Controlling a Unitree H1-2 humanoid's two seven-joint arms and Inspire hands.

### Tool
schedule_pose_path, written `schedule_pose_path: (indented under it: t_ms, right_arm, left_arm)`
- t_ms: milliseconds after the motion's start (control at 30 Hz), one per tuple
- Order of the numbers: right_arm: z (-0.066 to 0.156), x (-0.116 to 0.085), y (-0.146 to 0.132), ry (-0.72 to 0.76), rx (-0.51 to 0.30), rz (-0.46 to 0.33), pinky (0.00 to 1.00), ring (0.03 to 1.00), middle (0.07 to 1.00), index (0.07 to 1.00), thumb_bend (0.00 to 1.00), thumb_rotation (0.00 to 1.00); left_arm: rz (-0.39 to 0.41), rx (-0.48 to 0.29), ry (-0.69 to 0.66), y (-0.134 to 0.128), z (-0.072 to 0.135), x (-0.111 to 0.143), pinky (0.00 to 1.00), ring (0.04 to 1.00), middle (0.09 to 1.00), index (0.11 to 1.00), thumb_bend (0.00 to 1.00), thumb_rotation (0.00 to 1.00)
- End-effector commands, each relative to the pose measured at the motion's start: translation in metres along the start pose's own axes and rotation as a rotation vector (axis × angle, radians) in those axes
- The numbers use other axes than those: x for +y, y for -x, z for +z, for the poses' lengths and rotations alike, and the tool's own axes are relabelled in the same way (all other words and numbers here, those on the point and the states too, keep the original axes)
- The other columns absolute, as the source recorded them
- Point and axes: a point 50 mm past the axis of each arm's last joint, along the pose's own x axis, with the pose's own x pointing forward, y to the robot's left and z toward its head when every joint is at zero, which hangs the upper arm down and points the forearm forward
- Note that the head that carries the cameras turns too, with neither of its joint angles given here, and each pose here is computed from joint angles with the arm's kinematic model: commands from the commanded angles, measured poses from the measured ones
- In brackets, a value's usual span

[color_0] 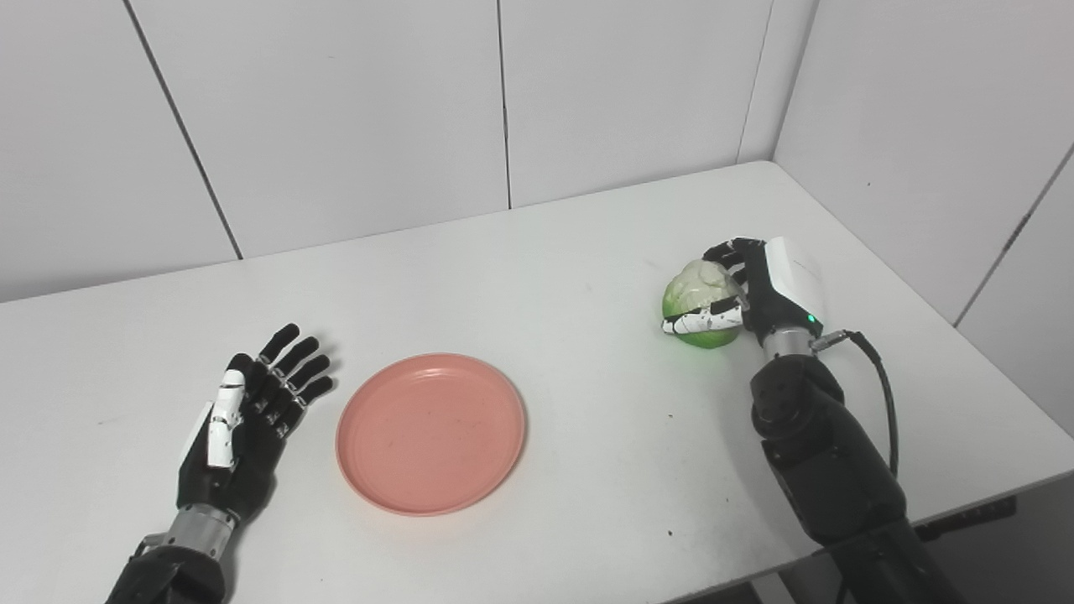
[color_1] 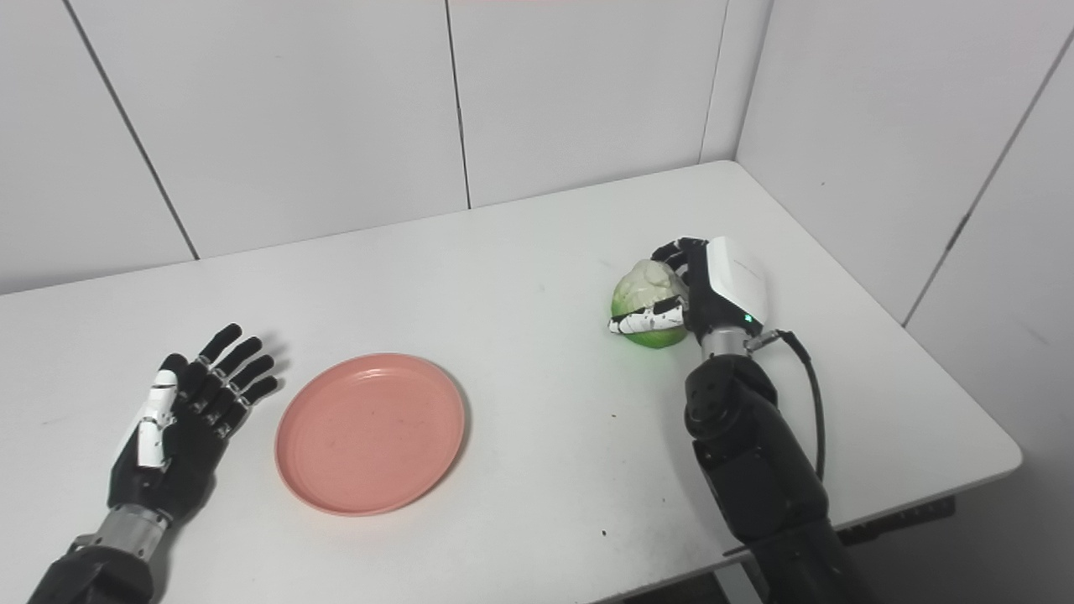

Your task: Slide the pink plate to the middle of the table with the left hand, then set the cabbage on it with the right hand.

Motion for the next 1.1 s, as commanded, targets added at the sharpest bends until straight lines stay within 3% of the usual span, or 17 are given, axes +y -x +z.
schedule_pose_path:
  t_ms: [0, 633, 733, 1067]
  right_arm:
    - [0.024, -0.021, -0.009, -0.021, -0.091, -0.081, 0.34, 0.423, 0.453, 0.510, 0.53, 0.00]
    - [0.086, -0.027, 0.013, -0.069, -0.280, -0.060, 0.33, 0.412, 0.448, 0.520, 0.53, 0.00]
    - [0.096, -0.024, 0.018, -0.067, -0.308, -0.046, 0.29, 0.380, 0.439, 0.530, 0.52, 0.00]
    - [0.126, -0.002, 0.030, -0.067, -0.421, 0.030, 0.32, 0.389, 0.436, 0.521, 0.52, 0.00]
  left_arm:
    - [0.043, 0.149, 0.038, 0.018, -0.029, 0.007, 0.84, 0.859, 0.875, 0.862, 0.49, 1.00]
    - [0.048, 0.146, 0.034, 0.015, -0.030, -0.007, 0.85, 0.867, 0.882, 0.866, 0.48, 1.00]
    - [0.043, 0.143, 0.032, 0.014, -0.030, -0.010, 0.86, 0.872, 0.886, 0.870, 0.49, 1.00]
    - [0.047, 0.146, 0.036, 0.011, -0.031, -0.026, 0.85, 0.868, 0.881, 0.868, 0.47, 1.00]
